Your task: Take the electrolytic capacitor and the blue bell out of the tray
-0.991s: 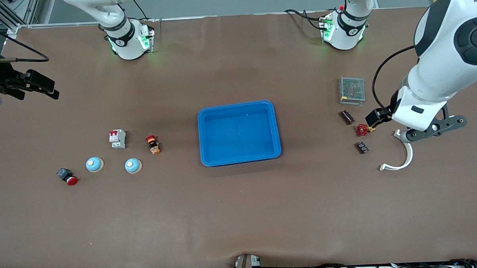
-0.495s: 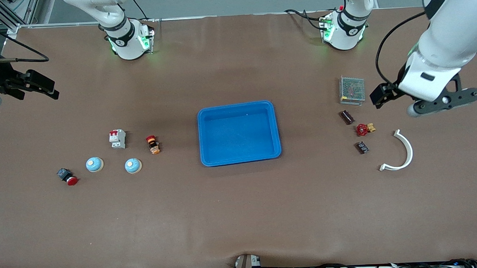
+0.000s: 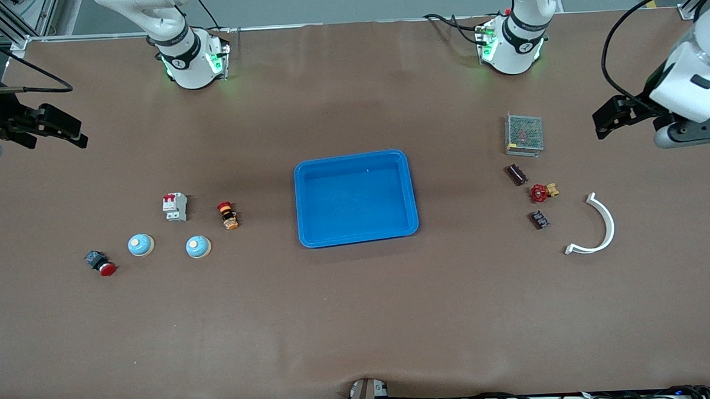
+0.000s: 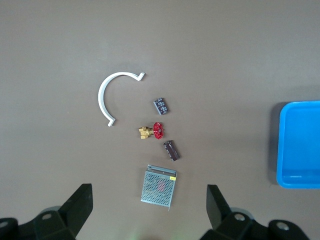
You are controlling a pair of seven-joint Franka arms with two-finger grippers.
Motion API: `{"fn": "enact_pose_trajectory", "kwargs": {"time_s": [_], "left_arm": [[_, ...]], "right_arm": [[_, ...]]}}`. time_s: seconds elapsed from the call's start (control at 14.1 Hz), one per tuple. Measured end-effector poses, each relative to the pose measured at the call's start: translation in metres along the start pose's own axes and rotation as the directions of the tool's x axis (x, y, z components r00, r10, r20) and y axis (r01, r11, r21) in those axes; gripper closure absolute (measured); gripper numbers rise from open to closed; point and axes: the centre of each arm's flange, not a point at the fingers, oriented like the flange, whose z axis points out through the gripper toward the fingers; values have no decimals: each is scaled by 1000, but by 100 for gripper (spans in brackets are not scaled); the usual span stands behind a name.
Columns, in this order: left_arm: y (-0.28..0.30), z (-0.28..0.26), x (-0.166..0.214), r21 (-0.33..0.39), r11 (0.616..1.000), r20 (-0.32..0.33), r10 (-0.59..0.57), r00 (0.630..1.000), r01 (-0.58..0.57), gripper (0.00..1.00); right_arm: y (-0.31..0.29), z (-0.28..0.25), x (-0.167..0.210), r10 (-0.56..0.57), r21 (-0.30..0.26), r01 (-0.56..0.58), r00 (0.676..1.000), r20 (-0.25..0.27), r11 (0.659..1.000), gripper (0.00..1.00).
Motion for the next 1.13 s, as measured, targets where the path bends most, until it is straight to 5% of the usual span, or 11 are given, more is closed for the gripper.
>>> {"fn": "enact_pose_trajectory", "kwargs": {"time_s": [1.13], "left_arm": [[-20, -8, -26, -18, 1000, -13, 17, 1000, -17, 0]], "right_arm": [[1, -3, -1, 1, -1, -1, 1000, -2, 1000, 0]]}}
